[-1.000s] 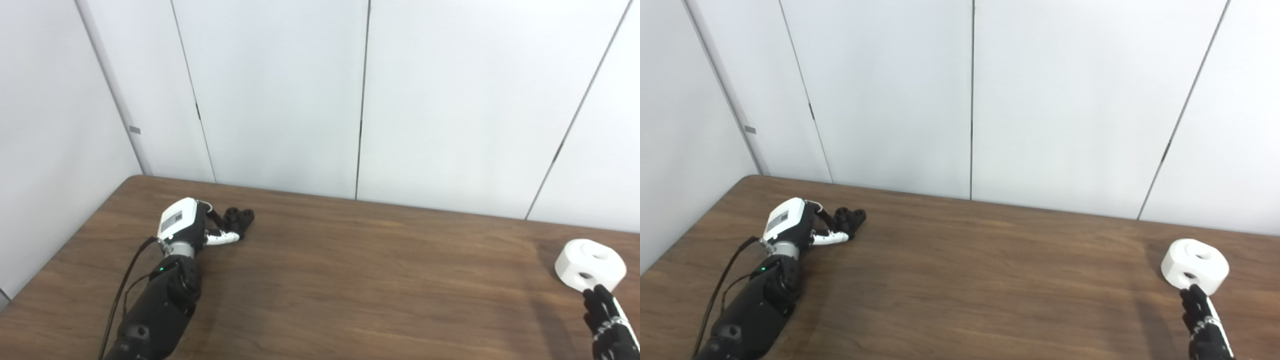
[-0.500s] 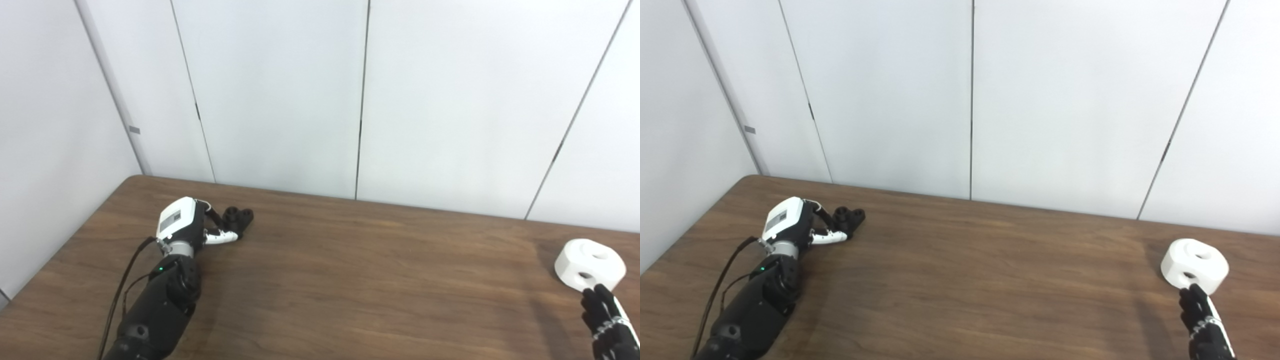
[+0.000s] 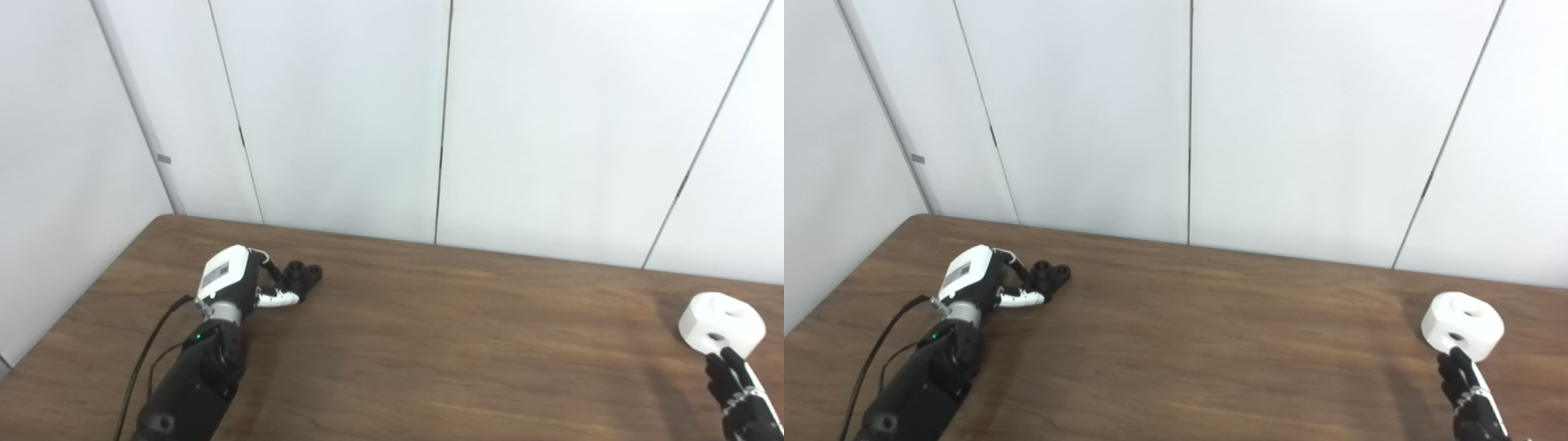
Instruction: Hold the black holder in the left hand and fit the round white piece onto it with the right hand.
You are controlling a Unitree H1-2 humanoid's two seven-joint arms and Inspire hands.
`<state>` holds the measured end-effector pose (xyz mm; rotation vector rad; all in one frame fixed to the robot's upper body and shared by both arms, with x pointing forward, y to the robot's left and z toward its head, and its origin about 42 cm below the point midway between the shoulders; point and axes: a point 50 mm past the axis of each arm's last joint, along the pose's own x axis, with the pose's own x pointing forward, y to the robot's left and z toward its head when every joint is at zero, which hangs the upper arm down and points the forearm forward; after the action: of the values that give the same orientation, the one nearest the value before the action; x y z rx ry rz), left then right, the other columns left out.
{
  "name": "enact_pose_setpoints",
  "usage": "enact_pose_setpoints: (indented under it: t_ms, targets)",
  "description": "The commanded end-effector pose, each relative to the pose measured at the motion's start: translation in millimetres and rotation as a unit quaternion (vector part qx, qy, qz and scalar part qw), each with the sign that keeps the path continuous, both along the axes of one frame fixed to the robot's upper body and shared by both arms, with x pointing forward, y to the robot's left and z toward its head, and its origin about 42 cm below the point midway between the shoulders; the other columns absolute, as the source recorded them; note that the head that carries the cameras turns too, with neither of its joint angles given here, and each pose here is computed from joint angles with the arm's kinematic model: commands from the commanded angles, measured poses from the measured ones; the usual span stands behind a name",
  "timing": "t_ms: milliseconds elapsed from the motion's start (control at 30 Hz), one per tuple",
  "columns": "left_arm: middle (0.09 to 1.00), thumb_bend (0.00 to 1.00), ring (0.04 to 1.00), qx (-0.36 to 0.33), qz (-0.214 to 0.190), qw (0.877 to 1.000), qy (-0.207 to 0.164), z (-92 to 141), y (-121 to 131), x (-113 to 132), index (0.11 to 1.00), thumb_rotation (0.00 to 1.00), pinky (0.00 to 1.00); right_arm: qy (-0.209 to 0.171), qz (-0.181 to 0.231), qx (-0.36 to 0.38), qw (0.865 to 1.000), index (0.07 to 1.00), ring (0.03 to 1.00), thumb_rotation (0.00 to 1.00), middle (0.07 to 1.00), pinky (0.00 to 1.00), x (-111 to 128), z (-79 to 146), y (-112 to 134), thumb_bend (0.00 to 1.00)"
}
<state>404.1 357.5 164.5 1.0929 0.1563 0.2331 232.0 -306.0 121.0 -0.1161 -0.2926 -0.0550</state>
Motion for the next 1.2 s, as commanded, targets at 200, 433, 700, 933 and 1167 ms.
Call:
enact_pose_setpoints:
  t_ms: [200,433,700,933,1167]
  targets:
    - [0.747,0.52,0.835,-0.021,-0.094,0.995,-0.020,-5.7,-33.2,-28.1,0.483,0.05,0.72,0.041,-0.014,0.018,0.999,0.927,0.931,0.92,0.913,0.93,-14.5,-26.3,4.0,0.57]
    - [0.761,0.52,0.822,-0.008,-0.152,0.988,-0.012,-3.9,-65.1,-53.2,0.484,0.05,0.71,0.038,-0.014,0.015,0.999,0.918,0.905,0.90,0.900,0.88,-15.3,-24.6,7.5,0.59]
    - [0.757,0.52,0.820,-0.005,-0.233,0.973,-0.005,-4.2,-115.9,-85.3,0.484,0.05,0.73,0.035,-0.011,0.020,0.999,0.924,0.922,0.89,0.906,0.90,-17.2,-17.9,15.4,0.58]
    - [0.778,0.52,0.856,-0.022,-0.286,0.958,0.011,1.7,-151.1,-112.3,0.486,0.05,0.77,0.038,-0.014,0.014,0.999,0.932,0.932,0.91,0.910,0.93,-17.1,-12.6,20.9,0.57]
    - [0.779,0.52,0.860,-0.035,-0.329,0.943,0.025,-4.4,-180.5,-133.2,0.486,0.05,0.77,0.040,-0.015,0.002,0.999,0.929,0.926,0.94,0.910,0.93,-17.5,-4.3,26.5,0.57]
